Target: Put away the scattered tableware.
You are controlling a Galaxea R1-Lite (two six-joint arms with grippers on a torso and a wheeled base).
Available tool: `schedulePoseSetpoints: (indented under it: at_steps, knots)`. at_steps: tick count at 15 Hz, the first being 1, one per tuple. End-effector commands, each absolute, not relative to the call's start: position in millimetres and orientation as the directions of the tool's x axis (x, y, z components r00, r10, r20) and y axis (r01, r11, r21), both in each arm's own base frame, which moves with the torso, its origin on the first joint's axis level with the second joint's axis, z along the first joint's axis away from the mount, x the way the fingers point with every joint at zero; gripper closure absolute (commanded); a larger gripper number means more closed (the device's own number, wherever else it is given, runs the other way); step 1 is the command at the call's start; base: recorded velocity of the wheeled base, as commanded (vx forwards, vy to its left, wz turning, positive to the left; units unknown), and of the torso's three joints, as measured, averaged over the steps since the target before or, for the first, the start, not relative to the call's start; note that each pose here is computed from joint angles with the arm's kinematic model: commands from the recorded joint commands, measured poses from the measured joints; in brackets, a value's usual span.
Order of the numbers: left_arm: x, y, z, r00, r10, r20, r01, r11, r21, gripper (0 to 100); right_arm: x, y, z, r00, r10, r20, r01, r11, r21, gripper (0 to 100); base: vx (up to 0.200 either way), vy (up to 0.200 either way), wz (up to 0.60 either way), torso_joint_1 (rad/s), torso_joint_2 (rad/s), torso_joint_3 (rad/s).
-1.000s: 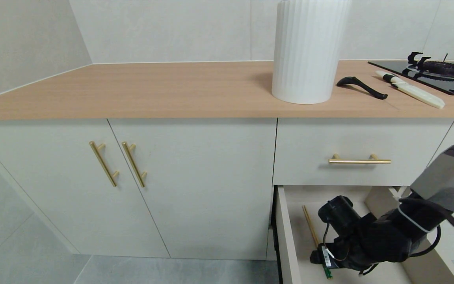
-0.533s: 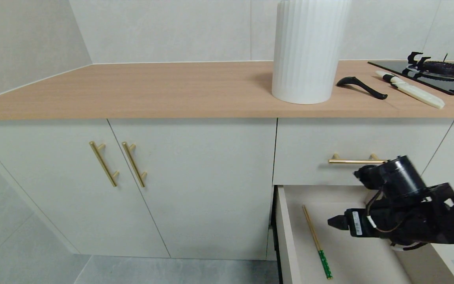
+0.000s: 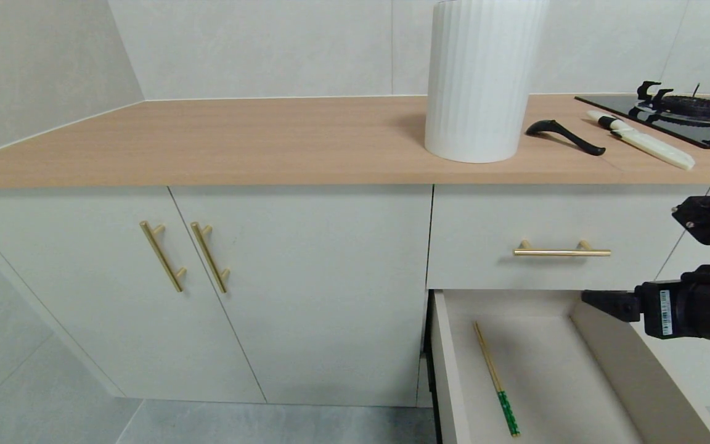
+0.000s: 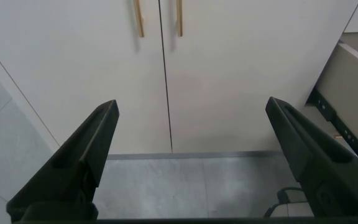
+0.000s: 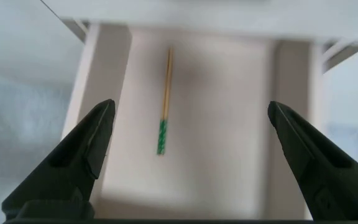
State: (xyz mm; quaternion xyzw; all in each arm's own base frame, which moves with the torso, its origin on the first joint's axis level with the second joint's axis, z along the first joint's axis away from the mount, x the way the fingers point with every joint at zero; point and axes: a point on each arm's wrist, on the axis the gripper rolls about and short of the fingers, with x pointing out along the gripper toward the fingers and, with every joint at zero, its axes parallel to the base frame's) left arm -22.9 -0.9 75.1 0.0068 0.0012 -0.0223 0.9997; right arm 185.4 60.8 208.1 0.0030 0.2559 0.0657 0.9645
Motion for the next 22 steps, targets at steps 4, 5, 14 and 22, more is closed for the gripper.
schedulePoseSetpoints:
  at_steps: [4,5,14,22]
  knots:
    - [-22.8,-0.9,75.2,0.999,-0.044,-0.003,0.045,0.999,0.014,0,171.0,53.2,220.5,0.892,0.127,-0.433,-0.131,0.991,0.022,0,0.000,0.000,0.00,0.000,0.00,0.000]
    - [-22.8,-0.9,75.2,0.999,-0.044,-0.003,0.045,0.999,0.014,0,171.0,52.9,220.1,0.892,0.126,-0.434,-0.131,0.991,0.019,0,0.000,0.000,0.00,0.000,0.00,0.000]
    - [-22.8,-0.9,75.2,0.999,-0.044,-0.003,0.045,0.999,0.014,0,173.5,52.3,217.4,0.888,0.117,-0.445,-0.125,0.992,0.012,0,0.000,0.000,0.00,0.079,-0.31,-0.202]
    - [-22.8,-0.9,75.2,0.999,-0.044,-0.003,0.045,0.999,0.014,0,174.0,52.5,212.4,0.881,0.115,-0.460,-0.136,0.991,-0.013,0,0.000,0.000,0.00,0.232,-0.48,-0.271]
